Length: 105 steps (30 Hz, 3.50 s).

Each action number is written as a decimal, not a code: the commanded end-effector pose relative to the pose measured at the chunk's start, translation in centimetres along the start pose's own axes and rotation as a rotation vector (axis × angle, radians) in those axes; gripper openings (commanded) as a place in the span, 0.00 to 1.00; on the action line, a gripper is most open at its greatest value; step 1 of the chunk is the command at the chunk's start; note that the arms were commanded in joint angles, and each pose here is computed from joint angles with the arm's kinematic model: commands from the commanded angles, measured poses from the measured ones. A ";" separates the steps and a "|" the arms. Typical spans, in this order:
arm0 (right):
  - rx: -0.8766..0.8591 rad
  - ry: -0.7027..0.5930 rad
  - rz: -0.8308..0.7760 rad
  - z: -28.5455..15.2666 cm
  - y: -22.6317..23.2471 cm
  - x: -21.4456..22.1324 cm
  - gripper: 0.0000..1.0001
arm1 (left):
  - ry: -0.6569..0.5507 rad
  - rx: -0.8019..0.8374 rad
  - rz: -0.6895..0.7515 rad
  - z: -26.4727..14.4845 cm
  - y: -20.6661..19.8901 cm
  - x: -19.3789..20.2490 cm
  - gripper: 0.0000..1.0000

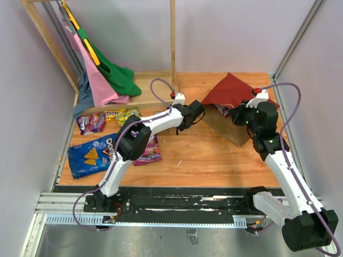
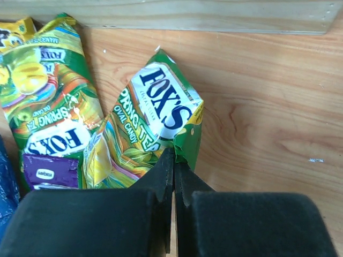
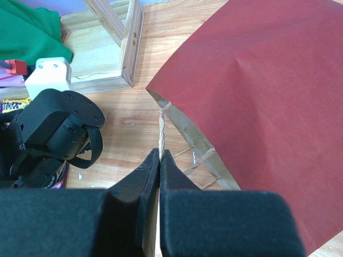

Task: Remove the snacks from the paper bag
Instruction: Place the snack at the center of the board, then adjust the snack at the center of the board.

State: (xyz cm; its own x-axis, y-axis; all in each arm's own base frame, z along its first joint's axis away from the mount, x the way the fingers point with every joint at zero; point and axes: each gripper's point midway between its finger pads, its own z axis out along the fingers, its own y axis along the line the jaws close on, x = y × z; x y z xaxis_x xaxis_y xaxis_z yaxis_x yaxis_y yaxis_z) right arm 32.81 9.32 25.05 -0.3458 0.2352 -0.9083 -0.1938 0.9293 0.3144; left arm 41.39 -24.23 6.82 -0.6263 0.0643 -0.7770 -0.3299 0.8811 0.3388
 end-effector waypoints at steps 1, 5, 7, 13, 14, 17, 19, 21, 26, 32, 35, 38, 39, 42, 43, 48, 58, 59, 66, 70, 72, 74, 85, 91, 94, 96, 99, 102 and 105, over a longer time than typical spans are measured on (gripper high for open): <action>-0.004 -0.014 -0.015 0.1 -0.2 -0.3 0.01 | 0.024 0.056 -0.082 -0.3 -1.5 -0.4 0.01; -0.007 -0.009 -0.012 0.2 -0.1 -0.2 0.01 | 0.032 0.110 -0.126 -0.6 -2.4 -0.4 0.01; -0.008 -0.007 -0.013 0.2 -0.1 -0.1 0.01 | 0.026 0.116 -0.127 -0.4 -2.5 -0.3 0.02; -0.017 -0.003 -0.010 0.3 0.0 0.0 0.01 | 0.100 0.181 -0.114 1.7 -3.5 1.5 0.02; -0.019 -0.003 -0.009 0.3 0.1 0.0 0.01 | 0.108 0.184 -0.118 2.1 -3.5 1.7 0.02; -0.021 -0.005 -0.008 0.2 0.1 -0.1 0.01 | 0.116 0.178 -0.130 3.1 -3.0 1.7 0.02; -0.024 -0.002 -0.007 0.3 0.1 0.0 0.01 | 0.125 0.201 -0.128 3.3 -3.2 1.6 0.03; -0.024 0.001 -0.007 0.3 0.1 0.1 0.01 | 0.124 0.309 -0.071 2.5 -4.3 1.2 0.07; -0.022 0.001 -0.013 0.4 0.1 0.1 0.02 | 0.007 0.755 -0.054 -3.4 -6.8 -1.5 0.76; -0.027 0.010 -0.010 0.5 0.1 0.4 0.02 | -0.065 0.851 -0.057 -6.0 -4.5 -4.9 1.00; -0.029 0.013 -0.010 0.5 0.1 0.4 0.01 | -0.080 0.942 -0.131 -6.4 -2.8 -6.4 0.99; -0.032 0.013 -0.009 0.5 0.2 0.4 0.02 | -0.068 1.048 -0.214 -6.5 -1.1 -7.0 0.63; -0.034 0.013 -0.010 0.5 0.2 0.4 0.02 | -0.065 1.051 -0.243 -6.0 -0.3 -7.2 0.49; -0.035 0.015 -0.007 0.6 0.2 0.5 0.02 | -0.022 1.017 -0.302 -3.6 1.5 -6.2 0.27; -0.038 0.015 -0.006 0.6 0.3 0.5 0.01 | -0.009 1.005 -0.317 -3.0 2.0 -5.8 0.26; -0.047 0.020 -0.002 0.7 0.5 0.6 0.01 | 0.041 0.914 -0.387 0.3 3.3 -3.8 0.25; -0.044 0.025 -0.005 0.8 0.3 0.8 0.01 | 0.130 0.758 -0.496 3.9 4.2 0.9 0.16; -0.044 0.027 -0.006 0.8 0.3 0.8 0.01 | 0.145 0.770 -0.505 3.9 4.0 1.4 0.16; -0.045 0.024 -0.005 0.7 0.4 0.7 0.01 | 0.247 0.872 -0.558 3.1 2.0 4.7 0.16; -0.049 0.023 -0.002 0.7 0.5 0.7 0.01 | 0.245 0.859 -0.530 3.6 2.0 5.0 0.16; -0.052 0.023 -0.002 0.7 0.5 0.6 0.01 | 0.242 0.871 -0.496 3.9 1.5 4.7 0.16; -0.053 0.022 -0.003 0.6 0.6 0.6 0.01 | 0.250 0.892 -0.473 4.1 0.8 4.8 0.17; -0.049 0.020 -0.009 0.5 0.5 0.6 0.01 | 0.252 0.976 -0.350 3.9 -0.6 5.0 0.23; -0.050 0.025 -0.007 0.6 0.5 0.7 0.01 | 0.066 1.005 -0.347 0.2 2.6 -0.7 0.35; -0.051 0.027 -0.007 0.7 0.5 0.8 0.01 | 0.000 0.966 -0.355 -0.7 5.0 -2.6 0.39; -0.052 0.027 -0.005 0.7 0.5 0.7 0.01 | -0.018 0.945 -0.380 -0.8 6.5 -3.0 0.39; -0.058 0.029 -0.002 0.8 0.6 0.8 0.01 | -0.006 0.907 -0.438 0.2 8.4 -2.3 0.40; -0.065 0.030 0.000 0.8 0.7 0.8 0.01 | 0.038 0.869 -0.509 1.9 9.4 -0.7 0.39; -0.066 0.027 -0.002 0.7 0.8 0.7 0.01 | 0.086 0.848 -0.556 3.7 9.2 1.1 0.36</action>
State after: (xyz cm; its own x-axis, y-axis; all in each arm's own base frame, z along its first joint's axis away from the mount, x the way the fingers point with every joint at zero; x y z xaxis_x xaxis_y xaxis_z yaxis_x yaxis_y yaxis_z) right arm 32.94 10.36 24.03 -0.3903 0.2249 -0.8928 -0.2337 0.9137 0.3323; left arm 40.54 -15.56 10.90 -0.5618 -0.4049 -0.7214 0.0943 0.8350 -0.5421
